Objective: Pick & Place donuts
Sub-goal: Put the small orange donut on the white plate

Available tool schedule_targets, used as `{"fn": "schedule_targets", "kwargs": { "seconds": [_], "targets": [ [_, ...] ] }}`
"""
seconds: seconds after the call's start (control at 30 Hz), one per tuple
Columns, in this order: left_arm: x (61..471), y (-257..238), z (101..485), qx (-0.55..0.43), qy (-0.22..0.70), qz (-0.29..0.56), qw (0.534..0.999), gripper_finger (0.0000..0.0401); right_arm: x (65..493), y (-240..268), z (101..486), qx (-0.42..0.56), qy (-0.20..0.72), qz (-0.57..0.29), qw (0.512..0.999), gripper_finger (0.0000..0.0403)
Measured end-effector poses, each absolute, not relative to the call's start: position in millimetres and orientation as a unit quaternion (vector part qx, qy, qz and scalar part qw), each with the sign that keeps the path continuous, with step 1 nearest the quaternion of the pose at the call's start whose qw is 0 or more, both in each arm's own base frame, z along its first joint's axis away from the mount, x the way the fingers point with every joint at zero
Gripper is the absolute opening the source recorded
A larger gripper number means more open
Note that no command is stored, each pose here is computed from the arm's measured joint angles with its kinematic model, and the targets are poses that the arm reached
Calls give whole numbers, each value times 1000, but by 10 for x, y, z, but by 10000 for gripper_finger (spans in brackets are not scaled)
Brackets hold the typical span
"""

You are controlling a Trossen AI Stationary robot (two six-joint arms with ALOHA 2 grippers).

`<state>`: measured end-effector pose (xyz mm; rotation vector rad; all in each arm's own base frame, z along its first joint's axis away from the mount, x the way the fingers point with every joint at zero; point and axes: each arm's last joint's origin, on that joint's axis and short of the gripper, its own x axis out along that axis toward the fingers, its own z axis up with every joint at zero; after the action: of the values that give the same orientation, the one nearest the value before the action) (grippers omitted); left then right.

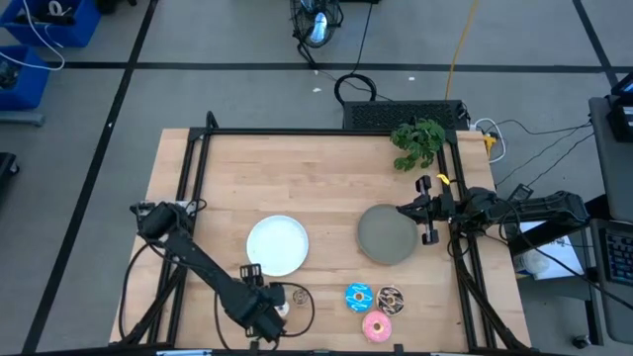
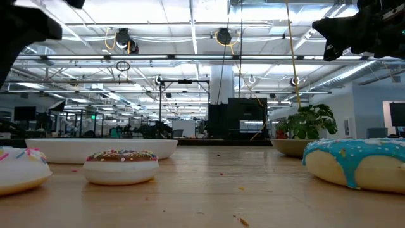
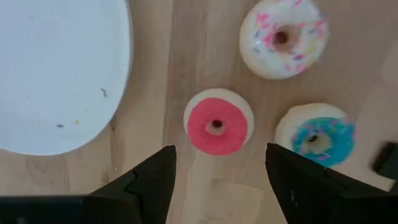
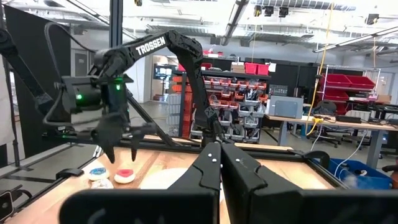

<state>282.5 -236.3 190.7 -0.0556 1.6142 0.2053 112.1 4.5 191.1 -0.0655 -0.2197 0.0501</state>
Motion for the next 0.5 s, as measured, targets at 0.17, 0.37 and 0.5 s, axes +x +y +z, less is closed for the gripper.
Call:
{"fn": "schedule_targets", "kwargs": {
  "seconds": [0.17,0.37,0.5],
  "targets": [
    [2805,-2344,1759,-33,722,63,688,248,1122,45,1909,-33,-109,25,993,0],
    [2781,-2235,1778,-44,707,55,704,248,1122,45,1909,-33,-109,25,993,0],
    [2661,-2127,1805,-61,687,44,722,248,1122,46,1907,-33,-108,25,993,0]
  ]
}}
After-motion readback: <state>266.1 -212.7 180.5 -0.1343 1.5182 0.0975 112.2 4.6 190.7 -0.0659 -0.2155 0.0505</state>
